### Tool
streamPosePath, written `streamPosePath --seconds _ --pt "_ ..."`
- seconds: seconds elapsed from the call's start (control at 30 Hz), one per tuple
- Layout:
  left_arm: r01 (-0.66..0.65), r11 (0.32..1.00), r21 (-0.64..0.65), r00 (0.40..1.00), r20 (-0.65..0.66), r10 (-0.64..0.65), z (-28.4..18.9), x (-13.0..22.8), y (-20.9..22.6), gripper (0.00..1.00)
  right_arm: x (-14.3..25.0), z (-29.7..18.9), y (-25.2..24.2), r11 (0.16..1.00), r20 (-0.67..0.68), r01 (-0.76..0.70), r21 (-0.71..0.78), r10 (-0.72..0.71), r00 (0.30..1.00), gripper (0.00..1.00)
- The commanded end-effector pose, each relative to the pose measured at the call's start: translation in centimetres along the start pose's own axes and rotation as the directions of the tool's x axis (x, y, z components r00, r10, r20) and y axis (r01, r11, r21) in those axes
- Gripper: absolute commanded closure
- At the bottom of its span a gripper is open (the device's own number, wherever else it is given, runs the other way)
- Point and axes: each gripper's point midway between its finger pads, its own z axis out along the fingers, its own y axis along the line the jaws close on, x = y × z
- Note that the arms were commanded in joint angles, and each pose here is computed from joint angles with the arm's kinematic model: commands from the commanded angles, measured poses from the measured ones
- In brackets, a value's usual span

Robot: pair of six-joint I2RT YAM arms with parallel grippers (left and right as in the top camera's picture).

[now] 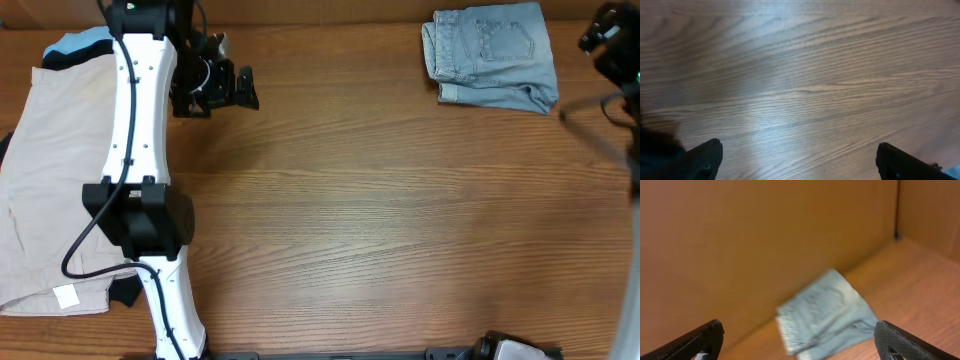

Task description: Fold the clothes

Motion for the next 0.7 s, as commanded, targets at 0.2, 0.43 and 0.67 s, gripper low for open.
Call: streamPosePath --seconds 0.2,0.43,0.67 --pt "-0.064 0.986 -0.156 0.909 0.398 0.122 -15.0 2.7 -2.4 0.00 -3.5 -15.3 3.0 0.992 0.239 0.034 -0.125 -0.003 0.971 0.00" --pt "0.222 0.951 -0.216 0.832 0.550 -0.069 -17.9 2.0 0.4 0.00 -3.8 -18.8 3.4 0.987 0.302 0.047 -0.152 0.001 0.953 0.00" --pt "0.751 0.650 -0.119 0.472 0.784 -0.403 -19.6 0.8 6.8 0.00 -0.4 -17.6 1.7 0.996 0.159 0.020 -0.089 -0.006 0.987 0.00"
